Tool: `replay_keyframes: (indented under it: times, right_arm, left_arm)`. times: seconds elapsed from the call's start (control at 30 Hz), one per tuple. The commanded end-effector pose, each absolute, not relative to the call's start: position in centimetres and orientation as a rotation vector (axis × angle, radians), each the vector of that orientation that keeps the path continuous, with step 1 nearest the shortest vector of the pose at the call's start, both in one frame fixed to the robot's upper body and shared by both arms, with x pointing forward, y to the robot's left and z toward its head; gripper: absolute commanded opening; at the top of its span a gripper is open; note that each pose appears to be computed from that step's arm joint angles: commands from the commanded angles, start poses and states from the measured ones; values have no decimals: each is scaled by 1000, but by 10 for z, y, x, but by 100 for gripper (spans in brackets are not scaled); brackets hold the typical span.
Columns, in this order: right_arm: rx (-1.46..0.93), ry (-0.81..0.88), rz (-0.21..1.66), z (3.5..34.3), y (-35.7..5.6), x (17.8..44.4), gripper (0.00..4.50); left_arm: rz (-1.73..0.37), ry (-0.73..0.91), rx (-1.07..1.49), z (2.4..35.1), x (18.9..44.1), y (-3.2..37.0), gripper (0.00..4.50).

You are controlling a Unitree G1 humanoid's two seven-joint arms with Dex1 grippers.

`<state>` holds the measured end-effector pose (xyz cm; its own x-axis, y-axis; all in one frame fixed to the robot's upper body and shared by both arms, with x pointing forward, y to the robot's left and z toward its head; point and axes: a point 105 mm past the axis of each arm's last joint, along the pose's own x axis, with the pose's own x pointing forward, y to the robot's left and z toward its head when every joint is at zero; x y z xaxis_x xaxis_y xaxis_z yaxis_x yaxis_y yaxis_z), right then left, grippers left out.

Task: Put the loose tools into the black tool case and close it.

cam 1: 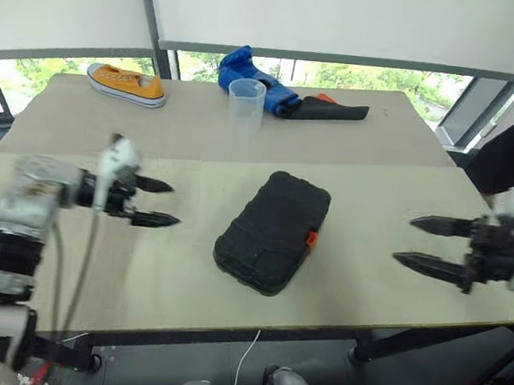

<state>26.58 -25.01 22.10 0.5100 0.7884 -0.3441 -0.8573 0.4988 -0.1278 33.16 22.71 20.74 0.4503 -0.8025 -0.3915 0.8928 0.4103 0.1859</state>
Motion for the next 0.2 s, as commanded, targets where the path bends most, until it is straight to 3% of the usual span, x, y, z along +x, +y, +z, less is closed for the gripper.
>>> replay_keyframes:
  times: [0.03, 0.2]
  right_arm:
    - [-314, 245, 1060, 226, -253, 261, 450]
    - [-322, 209, 1107, 229, -243, 264, 450]
  left_arm:
    - [-1086, 231, 393, 219, 317, 232, 439]
    - [-1067, 236, 401, 216, 306, 234, 439]
